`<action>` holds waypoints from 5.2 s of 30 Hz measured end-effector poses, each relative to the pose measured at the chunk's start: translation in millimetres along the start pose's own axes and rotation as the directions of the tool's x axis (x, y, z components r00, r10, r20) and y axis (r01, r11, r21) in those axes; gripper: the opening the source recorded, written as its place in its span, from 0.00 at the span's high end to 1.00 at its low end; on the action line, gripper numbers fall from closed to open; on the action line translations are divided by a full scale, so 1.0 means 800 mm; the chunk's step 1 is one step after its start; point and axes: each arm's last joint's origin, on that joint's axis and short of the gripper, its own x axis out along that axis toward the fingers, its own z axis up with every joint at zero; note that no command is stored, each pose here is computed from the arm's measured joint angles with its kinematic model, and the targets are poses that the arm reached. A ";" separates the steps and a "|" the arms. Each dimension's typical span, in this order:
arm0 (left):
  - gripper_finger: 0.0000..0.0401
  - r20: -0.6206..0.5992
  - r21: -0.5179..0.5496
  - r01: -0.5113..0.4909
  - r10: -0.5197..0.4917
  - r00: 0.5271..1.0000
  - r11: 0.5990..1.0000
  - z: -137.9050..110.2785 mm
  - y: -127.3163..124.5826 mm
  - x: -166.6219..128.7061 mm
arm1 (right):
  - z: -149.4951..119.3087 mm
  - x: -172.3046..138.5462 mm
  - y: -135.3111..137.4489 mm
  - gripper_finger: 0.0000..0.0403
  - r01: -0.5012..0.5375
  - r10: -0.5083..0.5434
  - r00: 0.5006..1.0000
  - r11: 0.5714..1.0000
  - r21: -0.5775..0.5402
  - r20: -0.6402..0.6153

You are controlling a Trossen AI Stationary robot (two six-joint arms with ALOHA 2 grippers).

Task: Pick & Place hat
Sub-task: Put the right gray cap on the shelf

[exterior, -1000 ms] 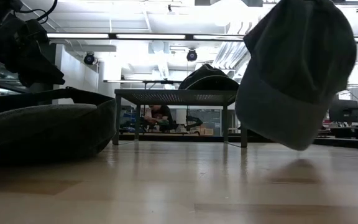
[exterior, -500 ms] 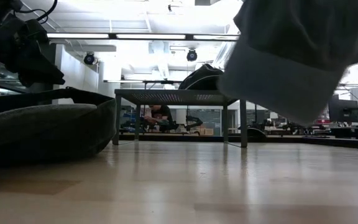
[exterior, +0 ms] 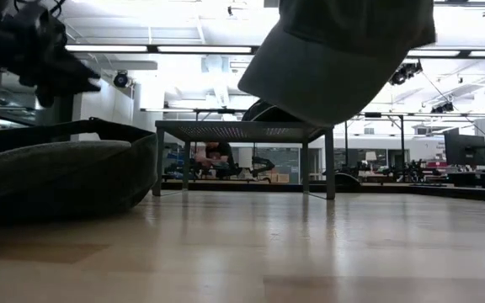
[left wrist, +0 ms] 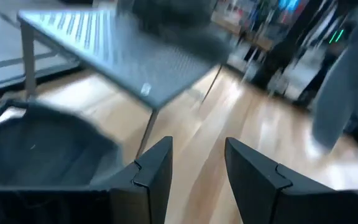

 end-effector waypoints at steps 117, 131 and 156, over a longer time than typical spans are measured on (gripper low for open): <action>0.39 0.010 0.777 0.127 -0.215 0.977 0.617 0.157 -0.189 0.161 | 0.094 0.046 -0.021 1.00 0.041 -0.124 0.716 0.990 0.136 0.687; 0.62 0.059 0.711 0.094 -0.193 0.979 0.697 0.159 -0.191 0.166 | 0.094 0.046 -0.020 1.00 0.042 -0.118 0.718 0.991 0.127 0.685; 1.00 0.103 0.551 0.073 -0.154 0.983 0.832 0.172 -0.185 0.144 | 0.093 0.034 -0.009 0.99 0.201 -0.043 0.714 0.969 -0.145 0.699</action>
